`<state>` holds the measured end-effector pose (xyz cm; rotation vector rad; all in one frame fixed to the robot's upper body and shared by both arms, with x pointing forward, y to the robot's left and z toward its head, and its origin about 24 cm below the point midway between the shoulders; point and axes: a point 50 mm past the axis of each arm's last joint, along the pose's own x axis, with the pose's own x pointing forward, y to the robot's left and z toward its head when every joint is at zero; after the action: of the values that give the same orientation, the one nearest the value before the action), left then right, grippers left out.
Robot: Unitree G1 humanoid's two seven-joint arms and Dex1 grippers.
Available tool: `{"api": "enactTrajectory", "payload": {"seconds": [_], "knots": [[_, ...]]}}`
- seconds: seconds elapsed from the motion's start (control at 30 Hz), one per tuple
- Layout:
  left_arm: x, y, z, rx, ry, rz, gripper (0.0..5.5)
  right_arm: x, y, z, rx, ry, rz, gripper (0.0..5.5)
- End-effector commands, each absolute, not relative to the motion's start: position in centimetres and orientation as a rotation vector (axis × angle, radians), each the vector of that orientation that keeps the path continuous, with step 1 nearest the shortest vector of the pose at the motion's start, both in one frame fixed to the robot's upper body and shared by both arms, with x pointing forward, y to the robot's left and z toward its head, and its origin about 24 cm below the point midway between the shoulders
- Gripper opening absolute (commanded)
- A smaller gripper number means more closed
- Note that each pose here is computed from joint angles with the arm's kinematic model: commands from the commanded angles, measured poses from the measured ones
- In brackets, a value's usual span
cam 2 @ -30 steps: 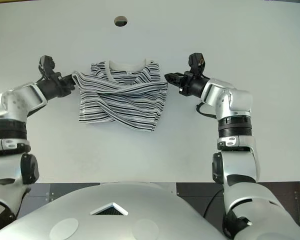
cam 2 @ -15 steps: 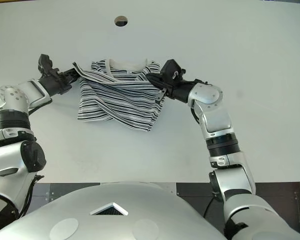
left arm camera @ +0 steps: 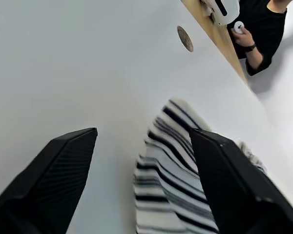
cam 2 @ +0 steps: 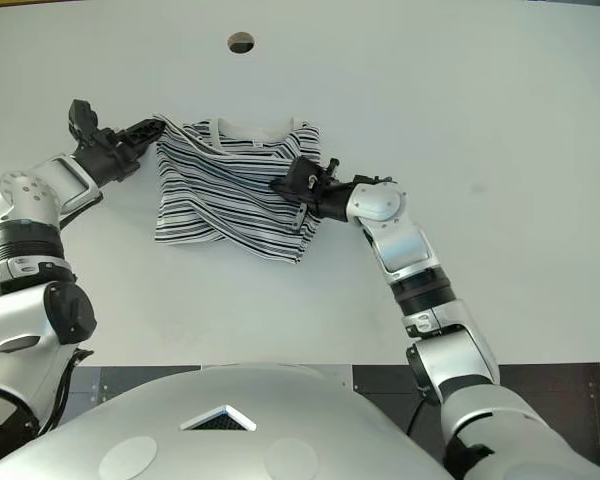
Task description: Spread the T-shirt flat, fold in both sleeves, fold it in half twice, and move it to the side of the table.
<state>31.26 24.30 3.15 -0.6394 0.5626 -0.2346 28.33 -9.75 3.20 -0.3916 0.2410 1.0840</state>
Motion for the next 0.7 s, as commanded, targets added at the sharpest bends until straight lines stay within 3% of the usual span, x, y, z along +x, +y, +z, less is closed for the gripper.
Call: {"api": "enactTrajectory", "payload": {"seconds": [0.03, 0.13, 0.27, 0.4, 0.7], "knots": [[30.8, 24.0, 4.1, -0.492, 0.449, -0.26, 3.49, 30.7, -9.6, 3.6, -0.381, 0.256, 1.006, 0.1], [30.1, 23.2, 5.6, -0.371, 0.327, -0.316, 3.49, 32.5, -10.1, 3.3, -0.364, 0.305, 0.92, 0.1], [27.5, 19.7, 6.8, -0.15, 0.231, -0.541, 3.49, 33.1, -11.0, 2.3, -0.403, 0.35, 0.871, 0.1], [24.9, 17.4, 5.9, -0.001, 0.281, -0.733, 3.49, 32.9, -11.6, 1.6, -0.457, 0.36, 0.886, 0.1], [21.3, 16.9, 3.6, 0.263, 0.435, -0.918, 3.49, 31.8, -12.7, 0.5, -0.686, 0.328, 0.945, 0.1]]}}
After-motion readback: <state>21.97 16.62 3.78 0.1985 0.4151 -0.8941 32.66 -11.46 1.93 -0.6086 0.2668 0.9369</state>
